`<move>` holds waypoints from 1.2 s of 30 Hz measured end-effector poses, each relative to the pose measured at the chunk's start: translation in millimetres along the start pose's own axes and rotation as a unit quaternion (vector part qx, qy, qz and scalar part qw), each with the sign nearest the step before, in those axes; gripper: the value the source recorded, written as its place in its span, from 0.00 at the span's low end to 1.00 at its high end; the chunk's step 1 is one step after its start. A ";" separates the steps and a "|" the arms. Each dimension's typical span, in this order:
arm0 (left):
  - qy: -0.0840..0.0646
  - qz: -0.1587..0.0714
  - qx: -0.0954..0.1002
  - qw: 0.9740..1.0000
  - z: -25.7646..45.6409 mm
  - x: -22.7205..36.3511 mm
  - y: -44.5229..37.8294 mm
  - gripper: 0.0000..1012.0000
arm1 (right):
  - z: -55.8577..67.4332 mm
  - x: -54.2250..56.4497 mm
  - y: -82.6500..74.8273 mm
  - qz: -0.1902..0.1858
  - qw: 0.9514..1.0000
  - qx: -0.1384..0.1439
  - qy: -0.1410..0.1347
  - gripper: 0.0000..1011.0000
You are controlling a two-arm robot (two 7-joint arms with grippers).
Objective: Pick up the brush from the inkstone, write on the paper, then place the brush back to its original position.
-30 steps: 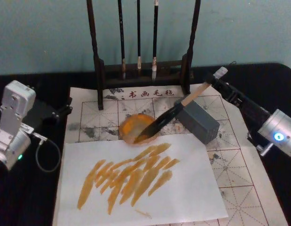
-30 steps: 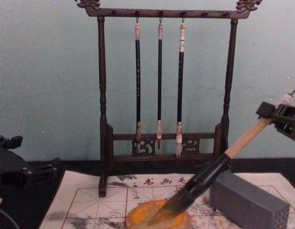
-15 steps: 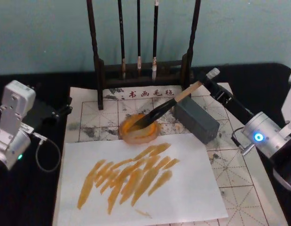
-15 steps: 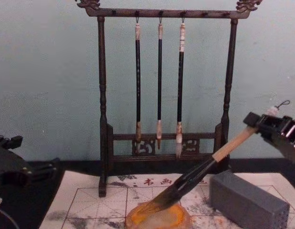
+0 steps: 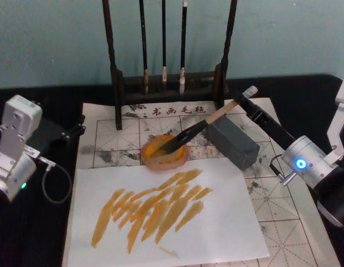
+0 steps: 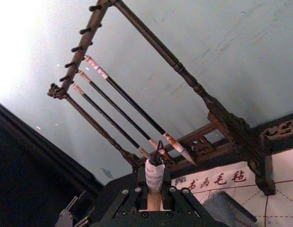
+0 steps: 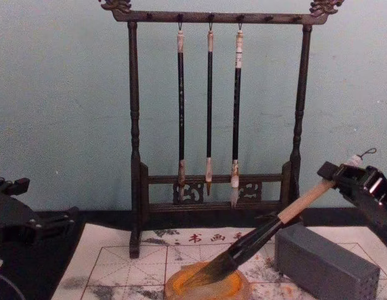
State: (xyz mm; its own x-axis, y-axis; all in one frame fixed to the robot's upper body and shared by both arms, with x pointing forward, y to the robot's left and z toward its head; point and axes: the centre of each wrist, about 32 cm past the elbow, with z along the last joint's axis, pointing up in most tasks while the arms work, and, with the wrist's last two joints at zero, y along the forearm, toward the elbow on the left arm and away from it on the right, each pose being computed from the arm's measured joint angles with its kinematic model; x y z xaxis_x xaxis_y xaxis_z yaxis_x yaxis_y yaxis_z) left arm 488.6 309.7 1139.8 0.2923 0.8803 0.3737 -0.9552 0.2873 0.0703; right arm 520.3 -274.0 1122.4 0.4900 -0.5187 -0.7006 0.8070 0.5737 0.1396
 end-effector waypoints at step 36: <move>0.000 0.000 0.000 1.000 0.0 0.0 0.0 0.99 | -2.9 18.6 -1.5 -0.022 0.999 -0.013 0.030 0.18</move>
State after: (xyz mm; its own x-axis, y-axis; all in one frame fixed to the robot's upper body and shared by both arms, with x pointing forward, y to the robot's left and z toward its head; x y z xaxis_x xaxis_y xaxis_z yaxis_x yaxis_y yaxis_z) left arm 488.6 309.7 1139.8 0.2923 0.8803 0.3738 -0.9553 0.2873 0.0703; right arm 527.2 -282.7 1107.1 0.4326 -0.5054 -0.7466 0.8182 0.5680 0.0896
